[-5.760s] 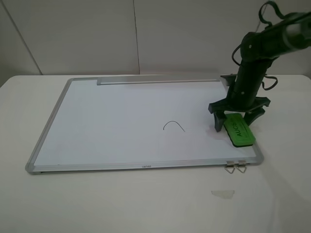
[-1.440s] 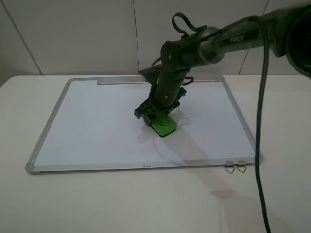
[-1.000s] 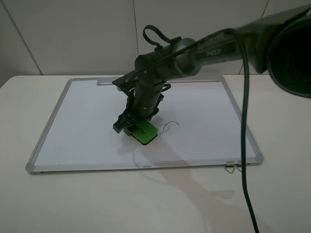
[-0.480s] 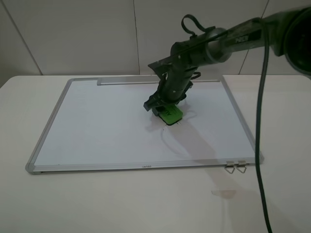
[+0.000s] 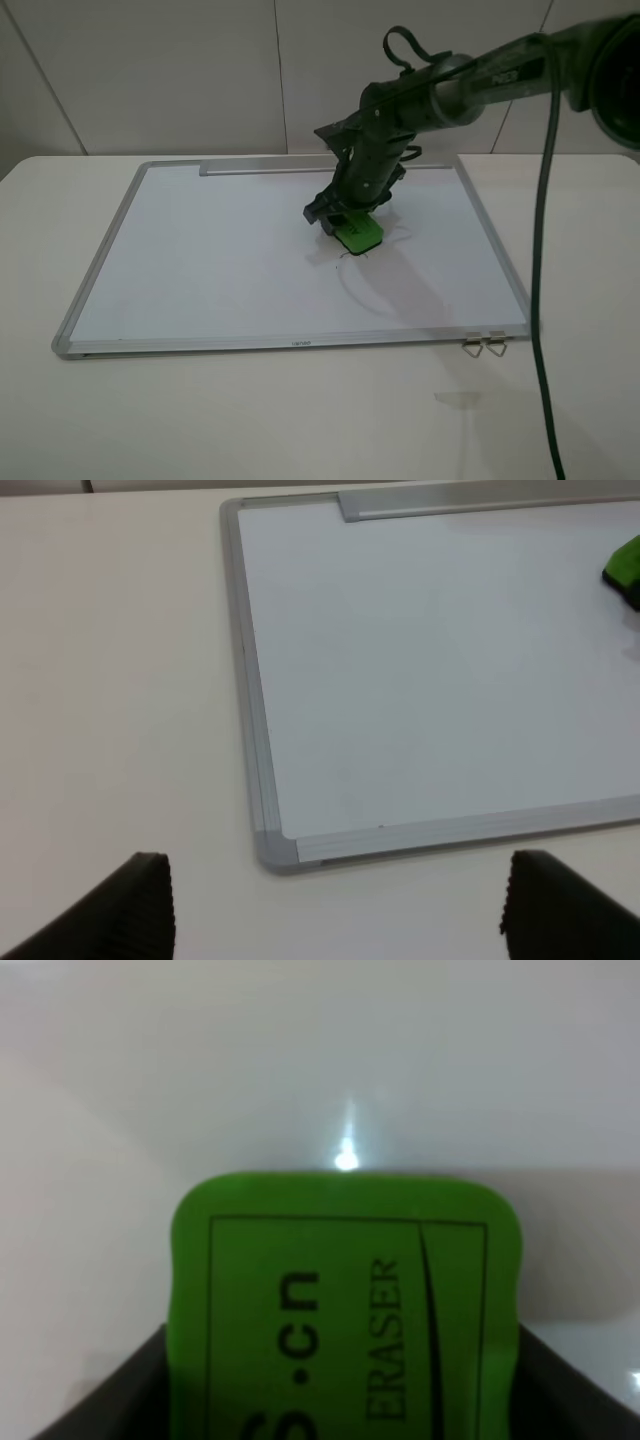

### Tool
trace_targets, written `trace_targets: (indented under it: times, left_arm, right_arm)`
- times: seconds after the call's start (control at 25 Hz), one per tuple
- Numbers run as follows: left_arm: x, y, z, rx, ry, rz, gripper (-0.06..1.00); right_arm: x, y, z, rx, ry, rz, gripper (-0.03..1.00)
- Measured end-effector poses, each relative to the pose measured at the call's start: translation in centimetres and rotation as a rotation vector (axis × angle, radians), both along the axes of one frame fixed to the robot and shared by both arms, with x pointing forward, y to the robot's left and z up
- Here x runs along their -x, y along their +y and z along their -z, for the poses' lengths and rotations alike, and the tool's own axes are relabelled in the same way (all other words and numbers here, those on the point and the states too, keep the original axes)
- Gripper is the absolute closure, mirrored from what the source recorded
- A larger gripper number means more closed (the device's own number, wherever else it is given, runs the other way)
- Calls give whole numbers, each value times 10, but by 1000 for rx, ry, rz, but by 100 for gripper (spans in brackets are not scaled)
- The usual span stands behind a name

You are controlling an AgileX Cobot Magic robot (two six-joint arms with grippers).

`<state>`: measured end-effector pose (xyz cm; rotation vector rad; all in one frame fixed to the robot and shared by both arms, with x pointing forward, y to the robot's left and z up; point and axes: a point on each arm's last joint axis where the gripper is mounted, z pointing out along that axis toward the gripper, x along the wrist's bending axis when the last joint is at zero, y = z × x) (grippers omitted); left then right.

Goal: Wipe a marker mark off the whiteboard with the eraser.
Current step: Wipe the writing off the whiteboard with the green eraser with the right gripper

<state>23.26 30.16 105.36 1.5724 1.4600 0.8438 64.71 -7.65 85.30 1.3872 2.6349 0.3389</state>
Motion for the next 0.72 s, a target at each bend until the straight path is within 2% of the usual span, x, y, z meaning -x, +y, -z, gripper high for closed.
trace_targets:
  times: [0.16,0.32,0.52,0.72]
  left_arm:
    - [0,0,0,0,0,0,26]
    - [0,0,0,0,0,0,26]
    - [0,0,0,-1,0,-1,26]
    - [0,0,0,-1,0,-1,26]
  right_arm:
    - [24,41,1,-10,-6,-99,37]
    - [39,66,2,-25,-24,-158,37]
    - [35,61,2,-29,-22,-145,37]
    - [11,23,3,-20,-10,-49,37]
